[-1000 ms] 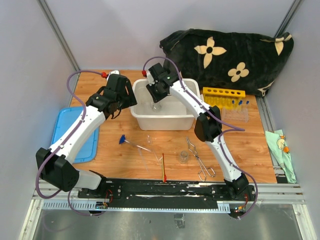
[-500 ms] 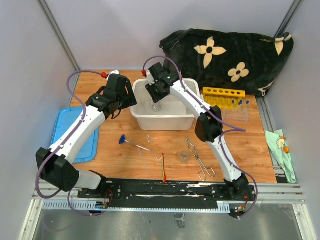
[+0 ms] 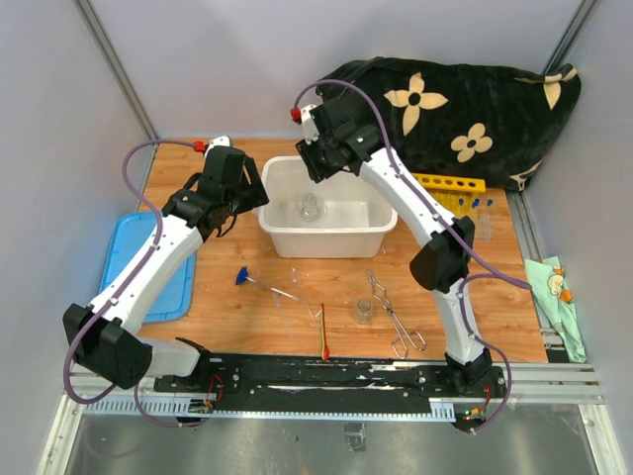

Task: Organize the chemistry lab equipment
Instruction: Place the collection bottle in the storage box, then pick up the collection bottle at the center of the board.

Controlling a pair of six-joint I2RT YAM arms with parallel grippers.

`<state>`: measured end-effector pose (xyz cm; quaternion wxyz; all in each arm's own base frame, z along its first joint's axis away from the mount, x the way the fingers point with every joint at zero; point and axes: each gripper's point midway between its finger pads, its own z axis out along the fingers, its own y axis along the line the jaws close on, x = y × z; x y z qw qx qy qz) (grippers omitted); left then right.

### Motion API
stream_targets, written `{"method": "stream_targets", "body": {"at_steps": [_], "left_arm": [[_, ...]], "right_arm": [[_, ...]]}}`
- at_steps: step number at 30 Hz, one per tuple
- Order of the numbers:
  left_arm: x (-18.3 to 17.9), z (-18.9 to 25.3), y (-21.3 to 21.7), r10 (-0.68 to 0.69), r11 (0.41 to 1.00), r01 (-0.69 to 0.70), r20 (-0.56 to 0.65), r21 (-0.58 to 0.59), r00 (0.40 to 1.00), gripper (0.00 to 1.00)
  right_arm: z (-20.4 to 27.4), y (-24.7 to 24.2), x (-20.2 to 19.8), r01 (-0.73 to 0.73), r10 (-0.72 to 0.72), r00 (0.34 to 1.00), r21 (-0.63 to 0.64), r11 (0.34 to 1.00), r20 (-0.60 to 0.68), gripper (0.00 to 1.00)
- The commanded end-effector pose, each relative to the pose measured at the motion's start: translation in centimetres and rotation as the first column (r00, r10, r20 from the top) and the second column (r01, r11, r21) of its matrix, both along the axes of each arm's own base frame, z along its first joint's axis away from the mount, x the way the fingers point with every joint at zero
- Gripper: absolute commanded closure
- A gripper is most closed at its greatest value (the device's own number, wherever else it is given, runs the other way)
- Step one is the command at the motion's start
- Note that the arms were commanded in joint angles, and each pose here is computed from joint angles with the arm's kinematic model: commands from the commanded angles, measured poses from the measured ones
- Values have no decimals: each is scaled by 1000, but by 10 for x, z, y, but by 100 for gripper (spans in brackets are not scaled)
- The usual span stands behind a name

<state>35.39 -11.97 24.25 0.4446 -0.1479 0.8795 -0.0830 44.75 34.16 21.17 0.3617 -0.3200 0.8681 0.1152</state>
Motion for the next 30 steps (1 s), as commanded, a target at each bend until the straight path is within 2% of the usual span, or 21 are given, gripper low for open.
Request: {"method": "stream_targets", "body": {"at_steps": [1, 8, 16, 23, 30], "left_arm": [[1, 15, 4, 19, 1000, -19, 60, -3, 998, 28], [9, 31, -4, -5, 1000, 7, 99, -26, 995, 28], [12, 19, -15, -39, 998, 42, 60, -49, 997, 28], [9, 11, -16, -41, 997, 43, 40, -60, 998, 28], [3, 6, -25, -66, 992, 68, 20, -106, 998, 28]], "right_arm": [[58, -19, -28, -2, 2, 997, 11, 1000, 79, 60], [83, -83, -132, -18, 18, 999, 8, 1000, 37, 60], [40, -123, -234, -36, 30, 993, -51, 998, -115, 59], [-19, -136, -278, -49, 30, 981, -92, 995, -193, 59], [-49, -130, -291, -83, 59, 970, -95, 992, -238, 59]]}}
